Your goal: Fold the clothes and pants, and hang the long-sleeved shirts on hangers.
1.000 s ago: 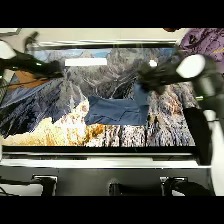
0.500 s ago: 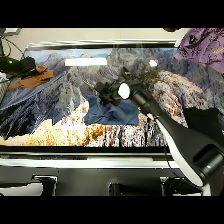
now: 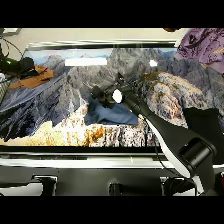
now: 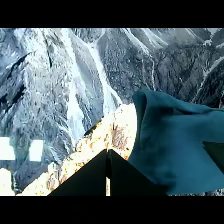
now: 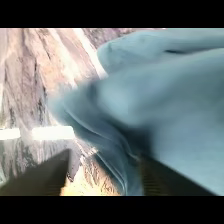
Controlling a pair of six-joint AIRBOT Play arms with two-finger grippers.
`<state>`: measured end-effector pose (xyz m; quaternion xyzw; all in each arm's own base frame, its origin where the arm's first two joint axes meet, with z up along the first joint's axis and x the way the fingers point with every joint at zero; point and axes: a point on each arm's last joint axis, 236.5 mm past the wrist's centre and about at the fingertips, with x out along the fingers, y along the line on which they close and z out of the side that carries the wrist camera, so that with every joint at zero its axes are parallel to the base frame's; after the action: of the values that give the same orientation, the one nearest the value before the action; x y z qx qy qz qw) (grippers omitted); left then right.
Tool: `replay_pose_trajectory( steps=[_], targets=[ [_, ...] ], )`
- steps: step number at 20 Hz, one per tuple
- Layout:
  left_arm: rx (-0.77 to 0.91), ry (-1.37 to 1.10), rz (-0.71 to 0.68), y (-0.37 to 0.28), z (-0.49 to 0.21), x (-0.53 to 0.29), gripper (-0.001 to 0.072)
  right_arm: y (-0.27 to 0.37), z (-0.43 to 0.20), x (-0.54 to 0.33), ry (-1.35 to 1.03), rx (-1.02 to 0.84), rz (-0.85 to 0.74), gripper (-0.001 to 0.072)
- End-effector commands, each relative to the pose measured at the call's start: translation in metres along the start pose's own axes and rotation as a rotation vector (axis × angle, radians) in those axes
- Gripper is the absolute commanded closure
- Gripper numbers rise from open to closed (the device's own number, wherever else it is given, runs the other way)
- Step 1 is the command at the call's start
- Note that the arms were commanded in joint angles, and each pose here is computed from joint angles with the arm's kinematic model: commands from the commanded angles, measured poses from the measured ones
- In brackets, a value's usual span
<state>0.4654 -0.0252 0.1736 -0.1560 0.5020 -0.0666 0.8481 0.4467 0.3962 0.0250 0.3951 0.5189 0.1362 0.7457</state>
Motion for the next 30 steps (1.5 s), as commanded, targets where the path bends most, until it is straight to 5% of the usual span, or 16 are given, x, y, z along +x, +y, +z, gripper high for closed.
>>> replay_pose_trajectory(
  steps=[1, 7, 14, 21, 30],
  targets=[
    [-0.003, 0.003, 0.002, 0.001, 0.0, 0.002, 0.069, 0.014, -0.003, -0.003, 0.014, -0.054, 0.055, 0.0155],
    [-0.003, 0.003, 0.001, 0.001, 0.0, 0.001, 0.069, 0.0, 0.069, -0.085, -0.044, -0.117, 0.034, 0.0152],
    [-0.003, 0.003, 0.001, 0.001, 0.0, 0.001, 0.069, -0.173, 0.151, -0.216, 0.092, -0.204, -0.157, 0.0151],
    [-0.002, 0.002, 0.001, 0.001, 0.0, 0.001, 0.069, -0.25, 0.102, -0.166, 0.25, -0.043, 0.046, 0.0155],
    [-0.007, 0.002, 0.001, 0.001, 0.0, 0.001, 0.0689, -0.254, 0.068, -0.083, 0.327, -0.031, 0.06, 0.023]
  ],
)
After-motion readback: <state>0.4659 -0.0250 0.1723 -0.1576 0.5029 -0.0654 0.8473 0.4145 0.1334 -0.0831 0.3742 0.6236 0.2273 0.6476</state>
